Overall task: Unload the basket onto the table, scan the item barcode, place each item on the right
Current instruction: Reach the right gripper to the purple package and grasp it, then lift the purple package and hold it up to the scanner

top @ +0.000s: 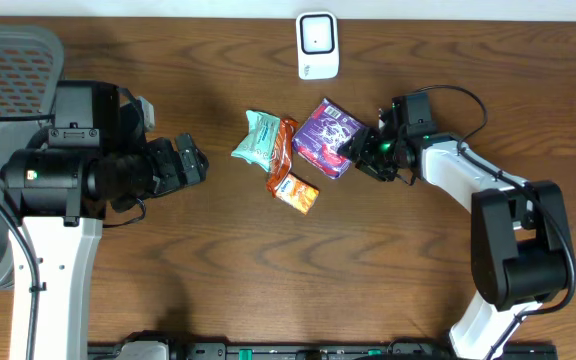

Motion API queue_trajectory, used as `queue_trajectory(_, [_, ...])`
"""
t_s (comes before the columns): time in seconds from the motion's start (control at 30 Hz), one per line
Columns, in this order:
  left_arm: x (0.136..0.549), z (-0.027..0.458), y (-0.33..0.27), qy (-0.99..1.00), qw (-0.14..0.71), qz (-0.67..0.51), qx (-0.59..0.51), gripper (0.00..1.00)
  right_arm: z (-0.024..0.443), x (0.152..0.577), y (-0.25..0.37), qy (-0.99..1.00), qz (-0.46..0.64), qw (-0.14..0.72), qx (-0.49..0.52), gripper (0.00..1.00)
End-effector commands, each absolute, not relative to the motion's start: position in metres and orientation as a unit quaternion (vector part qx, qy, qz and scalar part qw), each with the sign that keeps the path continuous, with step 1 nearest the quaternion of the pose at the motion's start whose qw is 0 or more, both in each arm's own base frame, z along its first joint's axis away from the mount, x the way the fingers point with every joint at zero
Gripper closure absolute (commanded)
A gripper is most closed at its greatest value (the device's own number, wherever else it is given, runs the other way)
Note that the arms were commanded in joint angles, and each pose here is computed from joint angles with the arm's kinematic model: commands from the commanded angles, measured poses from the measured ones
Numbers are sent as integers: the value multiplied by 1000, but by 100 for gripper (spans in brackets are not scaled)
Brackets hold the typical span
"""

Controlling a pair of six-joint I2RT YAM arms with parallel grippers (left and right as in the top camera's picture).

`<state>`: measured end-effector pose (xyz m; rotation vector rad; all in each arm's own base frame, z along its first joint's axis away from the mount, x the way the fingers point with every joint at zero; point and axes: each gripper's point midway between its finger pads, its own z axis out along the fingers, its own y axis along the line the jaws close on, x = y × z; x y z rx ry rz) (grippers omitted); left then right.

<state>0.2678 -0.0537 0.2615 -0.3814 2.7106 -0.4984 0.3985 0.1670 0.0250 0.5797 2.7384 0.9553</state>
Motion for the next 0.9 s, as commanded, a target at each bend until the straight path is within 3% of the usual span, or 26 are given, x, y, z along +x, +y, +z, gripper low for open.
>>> queue_trajectory(0.0, [268, 265, -52, 958, 183, -175, -136, 2, 30, 407, 168, 925, 322, 115, 167, 64])
queue_trajectory(0.07, [268, 265, -52, 958, 183, -175, -136, 2, 31, 408, 169, 924, 325, 117, 163, 91])
queue_trajectory(0.1, [268, 265, -52, 958, 183, -175, -136, 2, 33, 409, 170, 924, 328, 120, 154, 99])
queue_trajectory(0.37, [268, 265, -52, 958, 183, -175, -136, 2, 92, 429, 155, 940, 277, 176, 91, 99])
queue_trajectory(0.67, [268, 265, -52, 958, 183, -175, -136, 2, 186, 414, 77, 964, -63, 243, 87, 99])
queue_trajectory(0.87, [268, 265, -52, 958, 183, -175, -136, 2, 195, 378, 44, 939, -254, 222, 67, 99])
